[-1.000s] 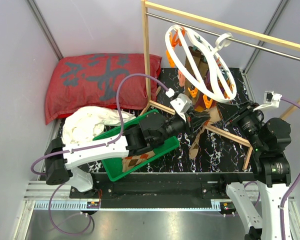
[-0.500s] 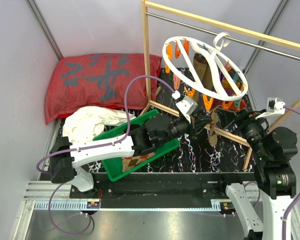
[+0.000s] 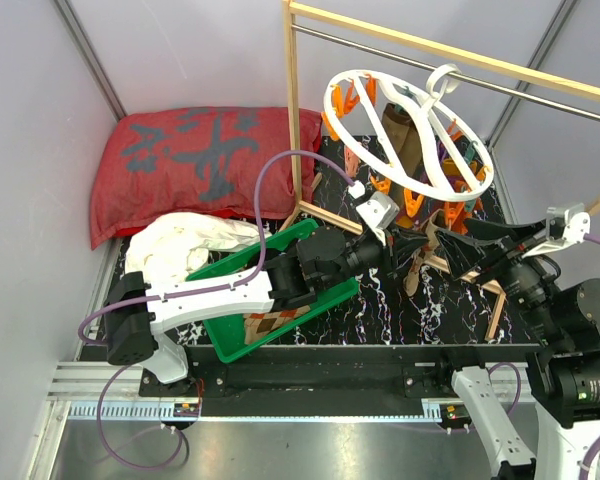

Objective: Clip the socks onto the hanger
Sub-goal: Clamp the sock onto the hanger, then open the clamp at the hanger.

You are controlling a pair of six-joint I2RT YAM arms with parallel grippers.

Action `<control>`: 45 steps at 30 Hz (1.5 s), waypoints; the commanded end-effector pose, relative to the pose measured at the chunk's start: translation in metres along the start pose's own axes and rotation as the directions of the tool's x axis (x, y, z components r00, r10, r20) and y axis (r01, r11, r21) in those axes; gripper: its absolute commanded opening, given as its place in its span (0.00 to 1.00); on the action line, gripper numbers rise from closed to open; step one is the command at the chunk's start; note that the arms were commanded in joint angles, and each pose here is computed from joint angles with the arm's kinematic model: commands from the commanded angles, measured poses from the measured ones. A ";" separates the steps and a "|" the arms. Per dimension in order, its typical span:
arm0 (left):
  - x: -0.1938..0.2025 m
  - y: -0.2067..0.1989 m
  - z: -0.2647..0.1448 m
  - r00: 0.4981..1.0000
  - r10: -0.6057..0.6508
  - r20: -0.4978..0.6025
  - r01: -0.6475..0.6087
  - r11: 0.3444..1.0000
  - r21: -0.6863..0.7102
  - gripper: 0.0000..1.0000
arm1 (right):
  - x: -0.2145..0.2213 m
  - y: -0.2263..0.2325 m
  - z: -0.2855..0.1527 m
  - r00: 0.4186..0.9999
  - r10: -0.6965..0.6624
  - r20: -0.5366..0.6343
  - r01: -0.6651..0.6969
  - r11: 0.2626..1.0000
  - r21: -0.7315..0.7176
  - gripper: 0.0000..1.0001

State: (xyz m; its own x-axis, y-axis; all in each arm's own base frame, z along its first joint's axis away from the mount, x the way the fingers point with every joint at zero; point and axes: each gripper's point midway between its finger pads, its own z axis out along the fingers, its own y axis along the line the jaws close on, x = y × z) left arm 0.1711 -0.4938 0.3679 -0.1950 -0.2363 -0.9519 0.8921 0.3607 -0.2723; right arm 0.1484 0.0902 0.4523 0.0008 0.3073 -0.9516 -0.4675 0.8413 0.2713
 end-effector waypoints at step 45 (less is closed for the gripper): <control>-0.072 -0.035 0.001 0.970 -0.168 0.177 0.114 0.953 0.282 0.59 | 0.029 -0.009 0.052 0.981 0.186 -0.057 -0.190 0.980 -0.068 0.19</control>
State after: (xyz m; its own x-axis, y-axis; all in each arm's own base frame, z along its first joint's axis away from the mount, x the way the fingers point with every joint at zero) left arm 0.1561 -0.4905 0.4144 -0.2116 -0.3611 -0.9082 0.9445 0.1633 -0.2849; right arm 0.2035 0.1065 0.4196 -0.1533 0.4048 -0.9015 -0.4608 0.7777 0.4276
